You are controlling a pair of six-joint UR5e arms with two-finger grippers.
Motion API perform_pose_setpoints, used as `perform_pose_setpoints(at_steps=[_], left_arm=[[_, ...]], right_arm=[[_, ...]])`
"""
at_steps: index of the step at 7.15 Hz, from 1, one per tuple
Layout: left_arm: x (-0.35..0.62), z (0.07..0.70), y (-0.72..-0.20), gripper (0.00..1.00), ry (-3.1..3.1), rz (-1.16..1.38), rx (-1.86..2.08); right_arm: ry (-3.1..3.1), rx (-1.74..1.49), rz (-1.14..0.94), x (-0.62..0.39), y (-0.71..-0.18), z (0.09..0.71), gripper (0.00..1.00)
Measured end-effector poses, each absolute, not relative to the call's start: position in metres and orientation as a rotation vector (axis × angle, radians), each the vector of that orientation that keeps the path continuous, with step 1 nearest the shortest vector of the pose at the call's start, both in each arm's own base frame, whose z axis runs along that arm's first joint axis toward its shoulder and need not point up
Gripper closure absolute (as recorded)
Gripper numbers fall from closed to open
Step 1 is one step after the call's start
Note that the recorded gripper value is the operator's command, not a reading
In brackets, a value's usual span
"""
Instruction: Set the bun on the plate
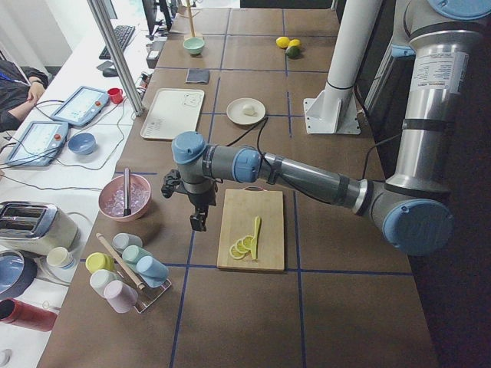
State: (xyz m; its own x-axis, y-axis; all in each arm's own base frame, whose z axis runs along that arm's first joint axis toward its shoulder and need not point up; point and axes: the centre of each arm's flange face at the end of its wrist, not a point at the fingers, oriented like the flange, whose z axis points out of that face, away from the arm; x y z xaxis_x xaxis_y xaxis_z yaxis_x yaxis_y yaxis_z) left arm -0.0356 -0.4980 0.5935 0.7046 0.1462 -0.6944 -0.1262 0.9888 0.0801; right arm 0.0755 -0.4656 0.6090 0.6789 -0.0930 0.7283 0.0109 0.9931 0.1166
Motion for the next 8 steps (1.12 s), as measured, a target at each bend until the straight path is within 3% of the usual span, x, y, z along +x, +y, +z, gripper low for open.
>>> perform_pose_setpoints(at_steps=[3, 8], left_arm=[[-0.056, 0.639, -0.471, 0.0, 0.804, 0.087, -0.032], [-0.066, 0.659, -0.446, 0.0, 0.805, 0.068, -0.005]], right_arm=[[-0.815, 0.11, -0.061, 0.076, -0.467, 0.608, 0.0], [-0.81, 0.11, -0.061, 0.076, -0.467, 0.608, 0.0]])
